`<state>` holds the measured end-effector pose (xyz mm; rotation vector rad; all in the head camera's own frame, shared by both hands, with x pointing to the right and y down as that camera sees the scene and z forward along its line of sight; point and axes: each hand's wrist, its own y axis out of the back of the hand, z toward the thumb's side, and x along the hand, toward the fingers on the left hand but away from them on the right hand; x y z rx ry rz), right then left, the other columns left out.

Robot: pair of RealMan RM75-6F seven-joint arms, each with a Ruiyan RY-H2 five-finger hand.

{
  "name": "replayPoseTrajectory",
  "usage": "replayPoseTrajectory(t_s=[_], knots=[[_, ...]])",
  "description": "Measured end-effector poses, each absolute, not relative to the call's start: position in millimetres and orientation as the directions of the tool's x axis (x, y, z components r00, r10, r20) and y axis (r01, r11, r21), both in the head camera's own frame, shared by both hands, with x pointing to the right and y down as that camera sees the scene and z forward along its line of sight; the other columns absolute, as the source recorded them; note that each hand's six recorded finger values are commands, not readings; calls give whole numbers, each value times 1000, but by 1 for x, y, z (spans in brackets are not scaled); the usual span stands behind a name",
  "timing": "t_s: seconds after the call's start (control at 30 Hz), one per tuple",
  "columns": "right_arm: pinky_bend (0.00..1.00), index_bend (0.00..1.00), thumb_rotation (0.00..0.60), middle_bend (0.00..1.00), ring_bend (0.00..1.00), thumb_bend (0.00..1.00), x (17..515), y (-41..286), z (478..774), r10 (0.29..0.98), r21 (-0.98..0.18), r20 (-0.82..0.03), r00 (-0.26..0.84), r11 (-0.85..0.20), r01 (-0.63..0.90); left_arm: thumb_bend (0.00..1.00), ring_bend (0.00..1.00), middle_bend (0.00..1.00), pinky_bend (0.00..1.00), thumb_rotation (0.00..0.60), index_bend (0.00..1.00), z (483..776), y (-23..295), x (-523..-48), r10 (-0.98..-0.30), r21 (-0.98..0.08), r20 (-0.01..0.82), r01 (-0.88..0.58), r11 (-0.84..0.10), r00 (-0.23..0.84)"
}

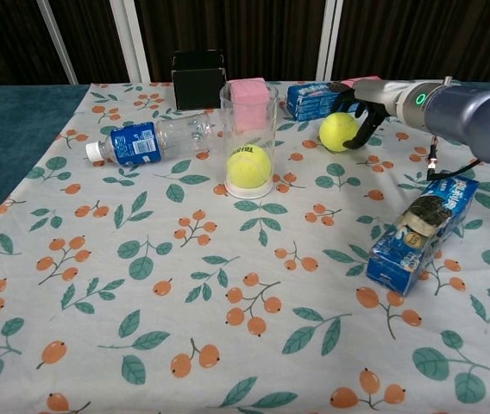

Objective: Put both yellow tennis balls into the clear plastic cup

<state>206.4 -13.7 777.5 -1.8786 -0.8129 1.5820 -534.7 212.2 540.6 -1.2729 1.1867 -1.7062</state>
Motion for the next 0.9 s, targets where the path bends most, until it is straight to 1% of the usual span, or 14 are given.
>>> replayPoseTrajectory(t_s=[0.17,0.27,0.63,0.7,0.8,0.87,0.9], knots=[[0,296,600,229,273,513,209,-14,782,745,-739,-658,106,-667,95,89,0,0,40,600,35,540,212,-536,-901,-940,326,6,-342,-286],[0,296,600,229,275,513,209,-13,784,747,-742,-658,99,-665,87,89,0,0,40,600,34,541,212,-536,-901,-939,328,6,-343,-285],[0,298,600,230,275,513,204,-8,791,719,-714,-687,108,-695,81,89,0,0,41,600,34,541,211,-537,-899,-938,331,2,-346,-288],[0,325,600,251,294,514,202,-6,793,708,-705,-697,112,-705,71,89,0,0,41,600,34,542,211,-537,-898,-938,334,-1,-348,-288],[29,435,600,349,393,517,200,-4,796,697,-695,-708,115,-717,64,89,0,0,41,600,35,542,211,-537,-898,-938,334,-4,-348,-286],[104,505,600,409,453,517,199,-4,795,702,-699,-703,115,-712,71,89,0,0,41,600,39,541,211,-537,-898,-938,334,-5,-347,-285],[131,522,600,423,468,517,199,-5,794,709,-705,-696,116,-705,79,89,0,0,41,600,41,541,211,-538,-898,-938,334,-6,-347,-285]])
